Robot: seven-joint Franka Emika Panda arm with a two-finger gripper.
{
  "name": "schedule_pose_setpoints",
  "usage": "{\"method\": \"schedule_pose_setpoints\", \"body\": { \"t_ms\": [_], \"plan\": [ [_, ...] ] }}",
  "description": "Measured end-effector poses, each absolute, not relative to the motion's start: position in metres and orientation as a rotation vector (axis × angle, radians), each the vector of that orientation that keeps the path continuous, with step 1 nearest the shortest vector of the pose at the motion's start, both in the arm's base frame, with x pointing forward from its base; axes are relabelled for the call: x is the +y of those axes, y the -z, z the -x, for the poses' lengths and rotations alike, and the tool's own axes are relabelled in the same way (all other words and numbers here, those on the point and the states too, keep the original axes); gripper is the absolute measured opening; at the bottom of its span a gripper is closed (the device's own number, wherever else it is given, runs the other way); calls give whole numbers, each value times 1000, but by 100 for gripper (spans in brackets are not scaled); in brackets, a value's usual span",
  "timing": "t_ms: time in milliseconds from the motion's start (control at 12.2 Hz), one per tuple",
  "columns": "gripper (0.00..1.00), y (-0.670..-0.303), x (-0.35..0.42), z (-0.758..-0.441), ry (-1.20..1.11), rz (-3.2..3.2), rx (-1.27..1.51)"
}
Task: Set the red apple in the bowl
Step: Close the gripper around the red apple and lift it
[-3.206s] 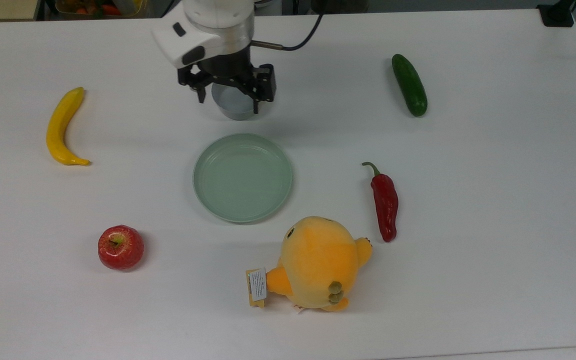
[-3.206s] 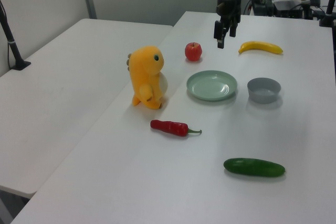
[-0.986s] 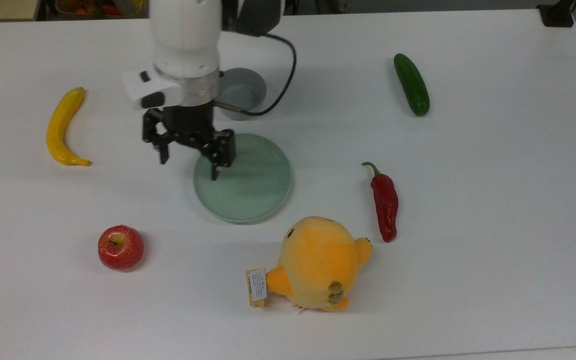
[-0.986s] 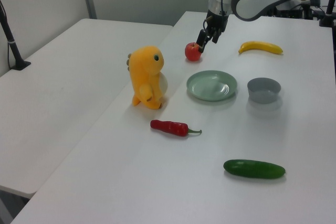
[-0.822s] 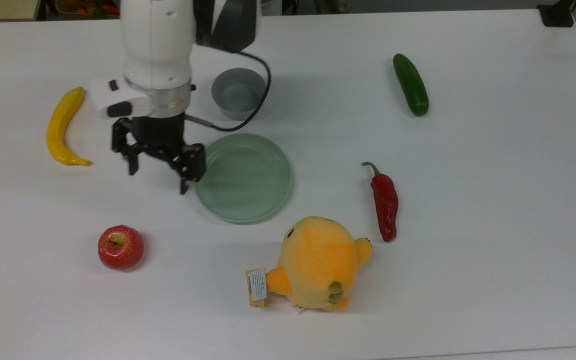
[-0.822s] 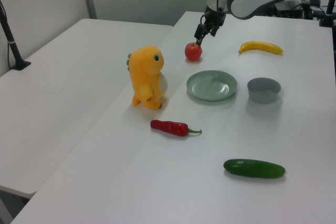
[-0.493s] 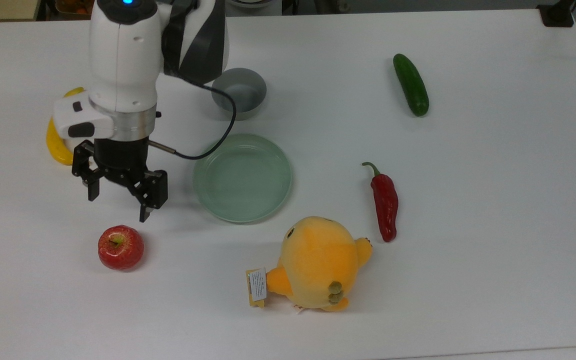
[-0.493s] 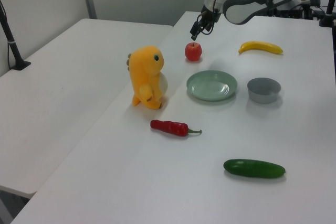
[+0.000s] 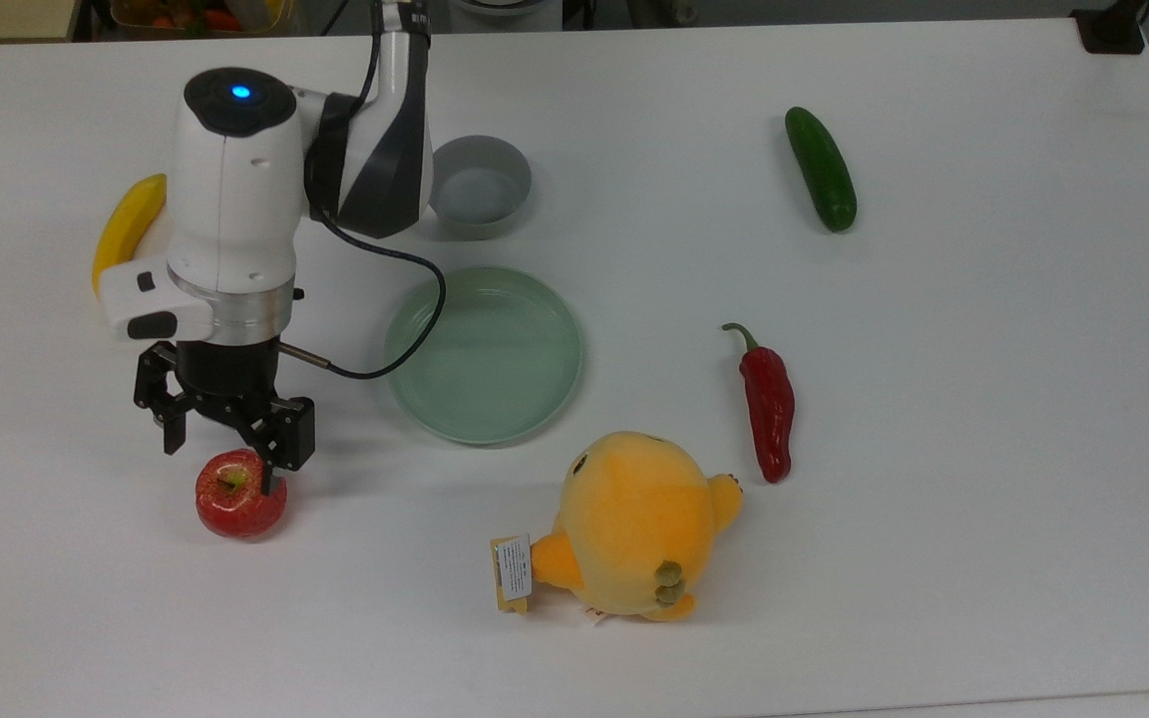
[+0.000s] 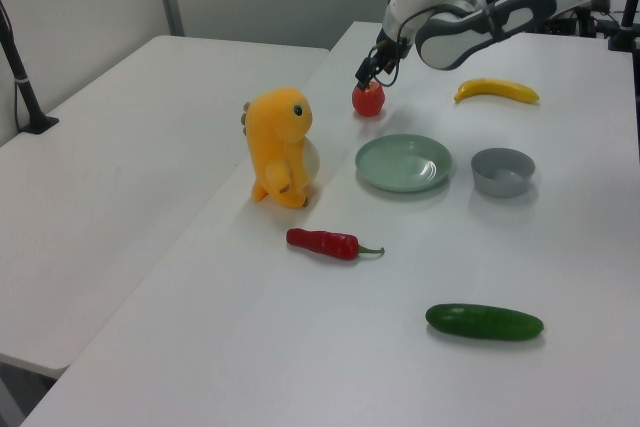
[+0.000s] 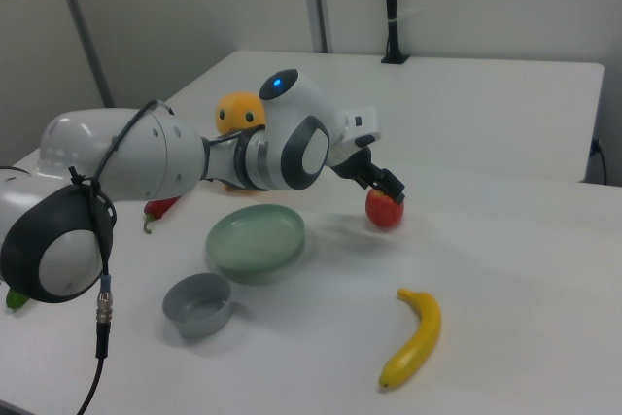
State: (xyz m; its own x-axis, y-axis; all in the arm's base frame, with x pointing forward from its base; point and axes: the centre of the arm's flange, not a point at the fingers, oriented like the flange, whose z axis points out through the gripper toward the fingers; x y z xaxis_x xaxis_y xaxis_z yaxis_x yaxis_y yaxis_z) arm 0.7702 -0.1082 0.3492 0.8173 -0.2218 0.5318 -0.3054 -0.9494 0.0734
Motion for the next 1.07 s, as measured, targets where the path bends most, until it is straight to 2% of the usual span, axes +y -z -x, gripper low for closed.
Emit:
{"method": "schedule_pose_setpoints", "body": {
  "t_ms": [411, 575, 740, 1069],
  "plan": [
    [100, -332, -107, -773, -786, -2825, -356],
    [92, -317, -105, -772, -753, -2805, -296],
    [74, -315, -103, -773, -751, -2794, -269],
    [71, -317, -102, -774, -755, -2793, -265]
  ]
}}
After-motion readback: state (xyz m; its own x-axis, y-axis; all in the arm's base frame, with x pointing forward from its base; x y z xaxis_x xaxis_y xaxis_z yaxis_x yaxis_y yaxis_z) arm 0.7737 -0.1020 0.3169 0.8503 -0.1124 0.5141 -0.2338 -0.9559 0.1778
